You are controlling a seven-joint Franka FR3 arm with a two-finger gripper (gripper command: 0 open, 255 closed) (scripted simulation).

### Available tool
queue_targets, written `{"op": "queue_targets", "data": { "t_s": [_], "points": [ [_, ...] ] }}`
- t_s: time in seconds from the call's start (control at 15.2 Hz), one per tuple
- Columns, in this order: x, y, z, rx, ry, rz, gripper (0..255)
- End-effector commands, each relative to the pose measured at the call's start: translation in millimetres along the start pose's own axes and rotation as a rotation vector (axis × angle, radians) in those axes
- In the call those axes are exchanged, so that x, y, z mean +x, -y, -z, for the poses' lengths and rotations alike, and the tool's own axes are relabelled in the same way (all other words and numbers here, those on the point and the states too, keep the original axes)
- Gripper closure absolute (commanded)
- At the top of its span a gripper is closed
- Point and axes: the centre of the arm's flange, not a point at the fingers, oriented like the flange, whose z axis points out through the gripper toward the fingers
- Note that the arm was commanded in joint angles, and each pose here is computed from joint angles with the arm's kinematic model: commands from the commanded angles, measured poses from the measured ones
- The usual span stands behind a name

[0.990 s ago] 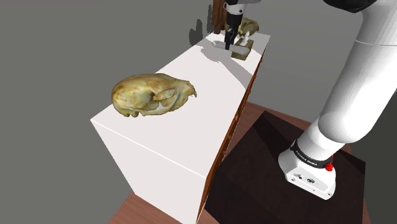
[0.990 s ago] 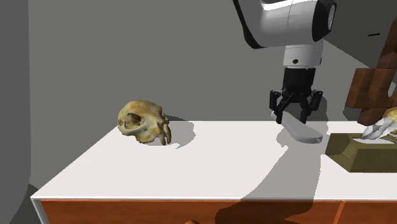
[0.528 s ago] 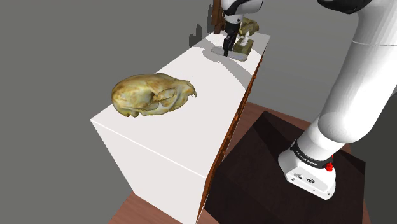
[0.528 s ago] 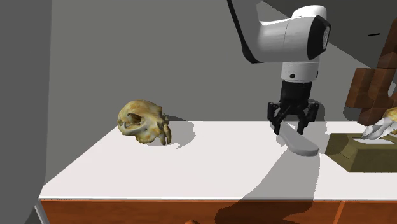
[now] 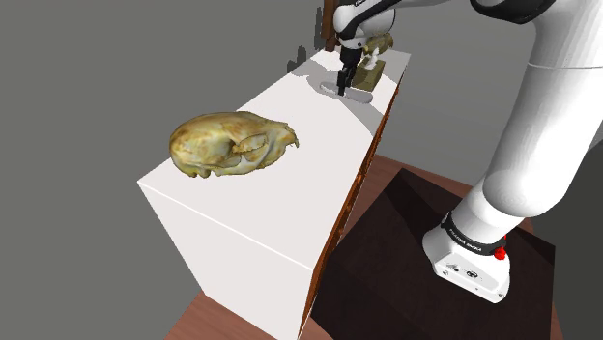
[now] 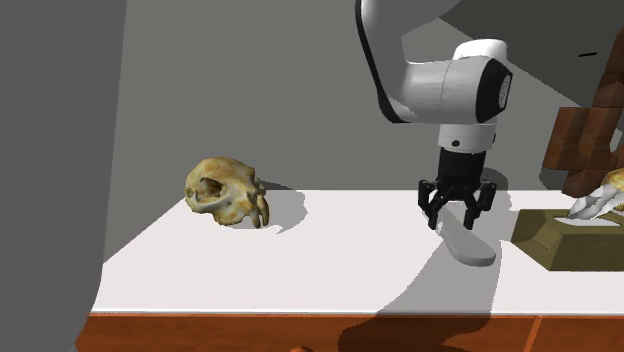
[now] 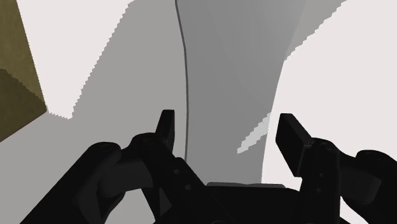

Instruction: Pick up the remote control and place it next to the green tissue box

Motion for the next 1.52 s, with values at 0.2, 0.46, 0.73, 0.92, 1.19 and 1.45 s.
{"op": "queue_targets", "data": {
  "t_s": [0.2, 0.46, 0.73, 0.92, 1.19, 1.45],
  "points": [
    [-0.4, 1.3, -21.5, -0.001, -0.001, 0.000, 255],
    [-0.4, 1.3, -21.5, -0.001, -0.001, 0.000, 255],
    [-0.4, 1.3, -21.5, -0.001, -0.001, 0.000, 0],
    [-0.4, 1.3, -21.5, -0.001, -0.001, 0.000, 0],
    [-0.4, 1.3, 18.1, 0.000, -0.001, 0.000, 0],
    [-0.4, 1.3, 28.5, -0.001, -0.001, 0.000, 0]
  ]
}}
